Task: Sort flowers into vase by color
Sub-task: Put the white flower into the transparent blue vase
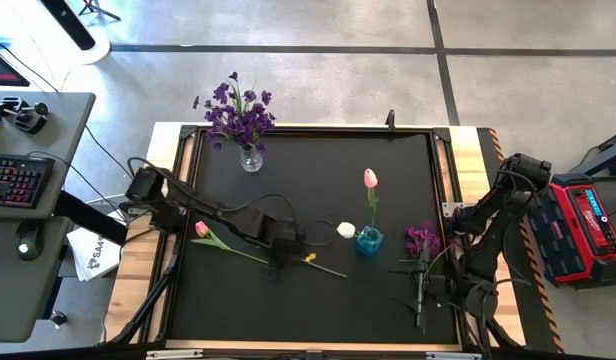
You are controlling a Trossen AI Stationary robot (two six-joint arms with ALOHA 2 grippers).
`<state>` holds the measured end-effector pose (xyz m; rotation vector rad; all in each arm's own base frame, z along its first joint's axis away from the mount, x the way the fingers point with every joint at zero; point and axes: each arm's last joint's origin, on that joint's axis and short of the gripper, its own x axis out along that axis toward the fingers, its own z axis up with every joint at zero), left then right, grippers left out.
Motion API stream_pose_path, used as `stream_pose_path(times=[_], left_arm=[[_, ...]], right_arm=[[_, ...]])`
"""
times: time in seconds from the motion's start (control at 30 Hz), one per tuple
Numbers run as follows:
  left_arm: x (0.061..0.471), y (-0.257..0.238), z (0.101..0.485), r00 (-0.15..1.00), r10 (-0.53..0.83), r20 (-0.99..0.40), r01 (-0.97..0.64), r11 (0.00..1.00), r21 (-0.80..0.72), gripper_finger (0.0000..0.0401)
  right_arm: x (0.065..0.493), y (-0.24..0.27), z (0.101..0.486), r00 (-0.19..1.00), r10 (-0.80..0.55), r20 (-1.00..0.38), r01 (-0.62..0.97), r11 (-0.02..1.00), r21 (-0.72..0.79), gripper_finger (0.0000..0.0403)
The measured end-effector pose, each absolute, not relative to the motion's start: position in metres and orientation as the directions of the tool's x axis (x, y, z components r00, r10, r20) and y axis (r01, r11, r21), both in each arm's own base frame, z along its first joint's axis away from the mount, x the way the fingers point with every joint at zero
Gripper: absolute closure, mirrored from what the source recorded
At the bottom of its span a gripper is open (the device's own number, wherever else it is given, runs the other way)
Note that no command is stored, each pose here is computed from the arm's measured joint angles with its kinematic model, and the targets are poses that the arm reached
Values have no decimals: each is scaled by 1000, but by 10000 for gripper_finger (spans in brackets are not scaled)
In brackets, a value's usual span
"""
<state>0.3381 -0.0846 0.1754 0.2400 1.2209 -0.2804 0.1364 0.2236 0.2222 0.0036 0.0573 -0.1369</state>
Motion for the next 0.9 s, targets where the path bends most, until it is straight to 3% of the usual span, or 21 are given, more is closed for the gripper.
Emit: stream_pose_path(times=[0.13, 0.5, 0.73, 0.9], left_arm=[[327, -77, 173, 328, -1, -945, 330, 937, 113, 256], [297, -64, 138, 224, 1, -975, 269, 961, 63, 261], [299, -67, 140, 246, -41, -968, 270, 962, 28, 334], [321, -79, 150, 421, -275, -865, 300, 941, -153, 395]], right_arm=[[136, 224, 221, 989, -136, -60, 136, 991, -9, 151], [149, 232, 207, 992, -77, -101, 82, 996, 47, 151], [168, 253, 229, 990, 14, -142, -7, 999, 46, 151], [177, 269, 250, 977, -10, -215, 10, 1000, -2, 151]])
